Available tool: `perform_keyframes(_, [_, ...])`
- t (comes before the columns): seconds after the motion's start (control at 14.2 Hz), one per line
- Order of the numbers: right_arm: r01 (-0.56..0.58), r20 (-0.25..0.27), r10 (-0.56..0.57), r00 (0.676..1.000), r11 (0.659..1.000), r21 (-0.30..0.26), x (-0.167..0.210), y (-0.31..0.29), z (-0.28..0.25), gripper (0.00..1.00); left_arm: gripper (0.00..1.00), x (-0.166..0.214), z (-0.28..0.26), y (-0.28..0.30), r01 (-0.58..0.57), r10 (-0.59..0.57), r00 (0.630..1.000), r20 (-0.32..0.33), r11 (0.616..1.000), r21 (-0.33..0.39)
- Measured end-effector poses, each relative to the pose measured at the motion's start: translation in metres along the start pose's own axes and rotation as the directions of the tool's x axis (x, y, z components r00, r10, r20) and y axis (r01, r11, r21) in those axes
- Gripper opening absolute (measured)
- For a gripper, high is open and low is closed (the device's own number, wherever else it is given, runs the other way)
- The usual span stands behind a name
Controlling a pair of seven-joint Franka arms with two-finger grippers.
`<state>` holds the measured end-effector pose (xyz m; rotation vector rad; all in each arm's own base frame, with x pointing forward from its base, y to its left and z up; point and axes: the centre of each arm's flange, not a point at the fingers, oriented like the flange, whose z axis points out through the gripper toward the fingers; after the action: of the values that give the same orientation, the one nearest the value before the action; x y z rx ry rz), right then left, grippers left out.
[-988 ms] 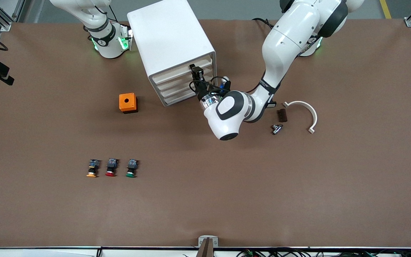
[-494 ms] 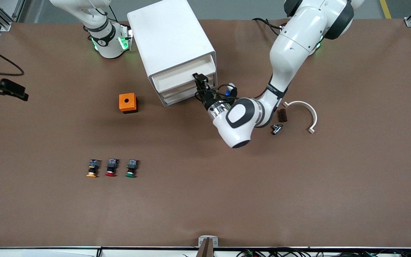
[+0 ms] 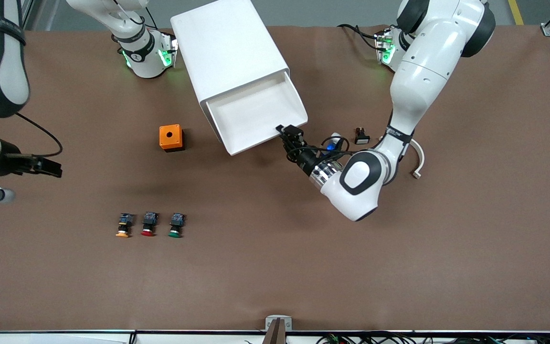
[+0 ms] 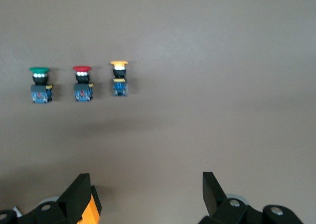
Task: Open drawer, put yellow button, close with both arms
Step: 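Grasp the yellow button with the right gripper while the left gripper withdraws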
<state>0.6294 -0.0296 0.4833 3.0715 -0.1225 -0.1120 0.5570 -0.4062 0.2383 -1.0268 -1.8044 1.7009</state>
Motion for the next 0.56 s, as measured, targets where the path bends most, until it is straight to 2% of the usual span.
perform_keyframes(0.14, [-0.018, -0.025, 0.018, 1.000, 1.000, 0.022, 0.013, -0.017, 0.044, 1.00, 0.21, 0.000, -0.004, 0.000, -0.005, 0.005, 1.000, 0.008, 1.000, -0.005])
perform_keyframes(0.35, [-0.035, -0.053, 0.038, 0.998, 0.998, 0.047, 0.030, -0.031, 0.119, 1.00, 0.52, -0.001, -0.006, 0.001, -0.062, 0.063, 0.998, 0.019, 0.998, -0.021])
perform_keyframes(0.56, [-0.064, -0.065, 0.070, 0.995, 0.994, 0.090, 0.045, -0.040, 0.174, 1.00, 0.83, -0.003, -0.011, 0.000, -0.228, 0.228, 0.973, 0.024, 0.973, -0.034])
